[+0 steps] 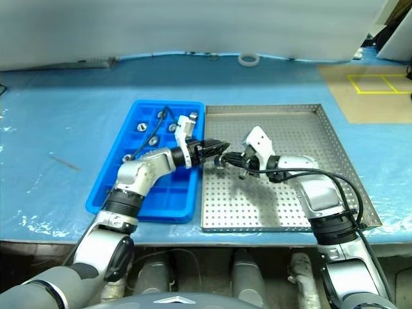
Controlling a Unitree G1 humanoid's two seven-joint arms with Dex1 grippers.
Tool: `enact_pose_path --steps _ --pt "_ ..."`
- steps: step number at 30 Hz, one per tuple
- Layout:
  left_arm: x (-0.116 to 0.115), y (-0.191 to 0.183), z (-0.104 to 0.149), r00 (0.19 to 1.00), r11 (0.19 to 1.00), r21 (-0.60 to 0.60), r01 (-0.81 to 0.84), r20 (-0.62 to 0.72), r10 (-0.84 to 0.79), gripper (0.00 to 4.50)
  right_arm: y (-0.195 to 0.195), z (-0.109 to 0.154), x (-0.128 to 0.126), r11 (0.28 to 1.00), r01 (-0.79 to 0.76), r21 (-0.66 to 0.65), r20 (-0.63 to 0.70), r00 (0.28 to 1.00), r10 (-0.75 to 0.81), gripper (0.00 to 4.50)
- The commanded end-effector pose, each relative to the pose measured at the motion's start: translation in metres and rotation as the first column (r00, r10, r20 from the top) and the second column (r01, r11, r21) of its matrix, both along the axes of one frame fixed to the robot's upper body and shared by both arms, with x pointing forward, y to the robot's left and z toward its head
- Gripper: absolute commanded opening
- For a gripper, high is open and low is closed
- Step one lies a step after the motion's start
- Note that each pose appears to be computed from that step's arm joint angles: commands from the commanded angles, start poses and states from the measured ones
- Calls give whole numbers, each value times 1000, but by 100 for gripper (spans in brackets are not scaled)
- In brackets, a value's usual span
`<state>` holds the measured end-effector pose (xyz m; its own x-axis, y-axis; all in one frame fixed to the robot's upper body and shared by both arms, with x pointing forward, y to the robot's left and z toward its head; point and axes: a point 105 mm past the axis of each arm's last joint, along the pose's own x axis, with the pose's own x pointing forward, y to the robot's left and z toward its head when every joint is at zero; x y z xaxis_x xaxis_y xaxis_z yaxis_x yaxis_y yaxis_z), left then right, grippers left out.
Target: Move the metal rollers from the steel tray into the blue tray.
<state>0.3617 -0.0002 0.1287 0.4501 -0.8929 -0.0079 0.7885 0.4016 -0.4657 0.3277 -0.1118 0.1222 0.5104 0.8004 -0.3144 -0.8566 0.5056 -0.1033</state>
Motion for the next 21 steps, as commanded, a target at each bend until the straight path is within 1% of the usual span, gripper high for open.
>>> enact_pose_path --steps 1,5,9,11,13,15,17,18,21 --pt "0 1 3 1000 1000 -2 6 2 -6 137 10 21 -3 998 -58 32 85 995 55 0" --pt "2 4 6 999 999 -41 -13 -31 12 137 11 25 -1 998 -50 44 101 994 46 0" --pt "1 5 17 997 992 -127 -13 -74 4 137 12 31 2 997 -41 67 128 991 32 0" --pt "2 8 21 996 988 -151 -25 -84 12 137 12 33 3 997 -38 74 139 990 28 0" --pt "6 13 23 995 982 -180 -57 -92 41 137 10 37 6 996 -22 83 165 986 8 0" --pt "16 24 33 989 957 -260 -131 -107 107 137 8 44 11 995 1 100 205 978 -21 0" --pt "33 42 52 968 890 -382 -249 -124 217 137 7 54 17 990 21 140 243 969 -55 0" --pt "41 52 62 951 838 -450 -308 -148 270 137 7 60 19 987 24 159 259 964 -66 0" --pt "55 79 91 922 679 -625 -384 -220 318 137 9 71 22 976 26 216 280 956 -87 0"
